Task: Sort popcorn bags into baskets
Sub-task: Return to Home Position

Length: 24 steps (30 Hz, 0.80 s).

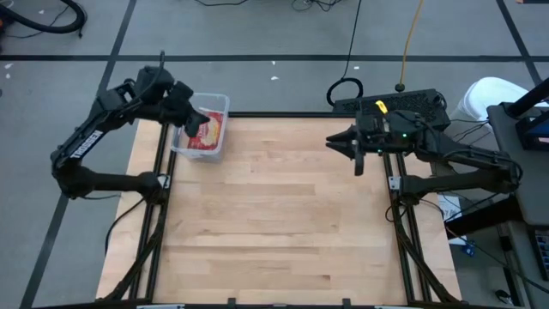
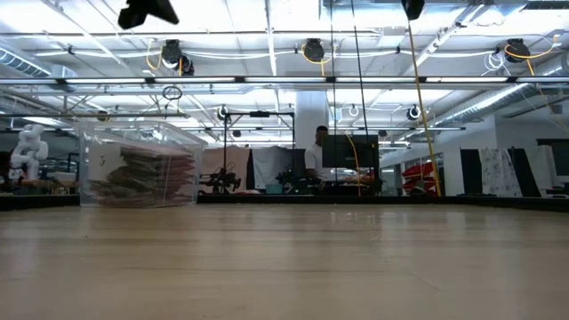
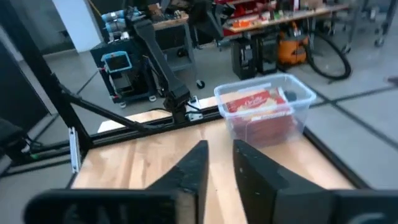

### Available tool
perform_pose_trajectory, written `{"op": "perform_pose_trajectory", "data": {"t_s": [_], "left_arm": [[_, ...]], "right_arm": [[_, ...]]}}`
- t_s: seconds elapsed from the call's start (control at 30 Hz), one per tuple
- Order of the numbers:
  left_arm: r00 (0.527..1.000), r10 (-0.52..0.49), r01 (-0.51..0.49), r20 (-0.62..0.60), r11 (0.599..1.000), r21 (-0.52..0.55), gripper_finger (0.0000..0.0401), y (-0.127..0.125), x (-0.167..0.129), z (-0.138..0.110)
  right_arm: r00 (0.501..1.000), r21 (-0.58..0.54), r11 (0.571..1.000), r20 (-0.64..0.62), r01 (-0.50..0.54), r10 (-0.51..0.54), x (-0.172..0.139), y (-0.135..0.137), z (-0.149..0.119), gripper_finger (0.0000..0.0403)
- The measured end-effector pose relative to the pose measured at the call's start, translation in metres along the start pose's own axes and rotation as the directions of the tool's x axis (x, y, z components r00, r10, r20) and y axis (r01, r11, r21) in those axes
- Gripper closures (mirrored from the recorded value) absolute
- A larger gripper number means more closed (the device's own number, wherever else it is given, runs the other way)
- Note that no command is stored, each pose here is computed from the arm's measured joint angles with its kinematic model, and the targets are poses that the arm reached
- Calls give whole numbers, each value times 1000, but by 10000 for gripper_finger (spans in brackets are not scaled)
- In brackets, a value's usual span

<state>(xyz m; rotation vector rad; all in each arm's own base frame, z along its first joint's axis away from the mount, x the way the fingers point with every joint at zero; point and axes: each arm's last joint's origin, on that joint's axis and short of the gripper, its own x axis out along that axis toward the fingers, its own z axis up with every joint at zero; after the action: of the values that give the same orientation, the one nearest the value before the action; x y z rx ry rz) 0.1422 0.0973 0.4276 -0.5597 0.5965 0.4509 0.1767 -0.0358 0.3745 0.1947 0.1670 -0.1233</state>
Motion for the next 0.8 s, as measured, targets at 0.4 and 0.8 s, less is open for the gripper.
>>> {"op": "perform_pose_trajectory", "data": {"t_s": [0.4, 0.8], "left_arm": [[997, -17, -6, 77, 957, 289, 395, -58, 22, -19], [982, -152, 100, 110, 922, 375, 395, -80, 42, -50]], "right_arm": [[1000, -109, 994, -23, 2, -5, -27, 3, -3, 399], [999, -234, 972, -38, -3, -6, -32, 2, -8, 402]]}}
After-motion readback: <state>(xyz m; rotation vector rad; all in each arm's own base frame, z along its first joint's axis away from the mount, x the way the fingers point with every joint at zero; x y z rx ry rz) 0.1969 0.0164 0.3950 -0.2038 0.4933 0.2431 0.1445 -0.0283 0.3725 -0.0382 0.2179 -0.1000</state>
